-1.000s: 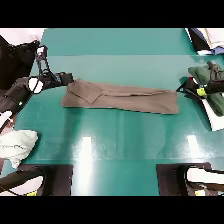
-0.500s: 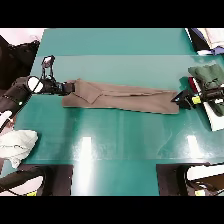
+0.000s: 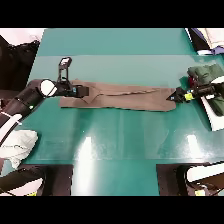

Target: Fold the shirts.

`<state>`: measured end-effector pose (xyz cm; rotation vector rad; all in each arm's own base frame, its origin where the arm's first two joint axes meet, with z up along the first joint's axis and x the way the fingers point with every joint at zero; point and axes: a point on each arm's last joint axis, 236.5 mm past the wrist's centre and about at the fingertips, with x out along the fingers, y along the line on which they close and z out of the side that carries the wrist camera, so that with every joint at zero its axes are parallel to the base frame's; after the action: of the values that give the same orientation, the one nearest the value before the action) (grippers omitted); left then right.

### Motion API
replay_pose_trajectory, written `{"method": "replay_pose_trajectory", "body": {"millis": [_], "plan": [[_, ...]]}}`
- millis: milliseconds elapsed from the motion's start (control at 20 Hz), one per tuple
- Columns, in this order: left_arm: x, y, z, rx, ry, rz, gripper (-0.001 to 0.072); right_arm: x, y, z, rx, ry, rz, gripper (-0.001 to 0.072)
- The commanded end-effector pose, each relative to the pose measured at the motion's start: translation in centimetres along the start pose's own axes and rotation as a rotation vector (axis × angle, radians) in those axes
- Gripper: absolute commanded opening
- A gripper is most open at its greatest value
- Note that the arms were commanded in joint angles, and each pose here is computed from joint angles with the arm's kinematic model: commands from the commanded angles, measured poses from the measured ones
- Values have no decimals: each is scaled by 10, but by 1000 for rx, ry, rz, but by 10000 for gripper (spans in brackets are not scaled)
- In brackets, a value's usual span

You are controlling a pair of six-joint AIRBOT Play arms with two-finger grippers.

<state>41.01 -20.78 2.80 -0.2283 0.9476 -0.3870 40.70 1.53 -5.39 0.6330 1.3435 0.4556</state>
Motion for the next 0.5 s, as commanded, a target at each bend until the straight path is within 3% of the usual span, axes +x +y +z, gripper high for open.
{"method": "replay_pose_trajectory", "body": {"millis": [0, 200, 450], "plan": [[14, -45, 10, 69, -14, -64, 35, -32, 49, 11, -144, -32, 20, 12], [64, -90, 11, 136, 76, -109, 34, -71, 132, 16, -361, -111, 8, 11], [126, -112, -31, 180, 263, -117, 35, -91, 227, 16, -493, -185, 32, 11]]}}
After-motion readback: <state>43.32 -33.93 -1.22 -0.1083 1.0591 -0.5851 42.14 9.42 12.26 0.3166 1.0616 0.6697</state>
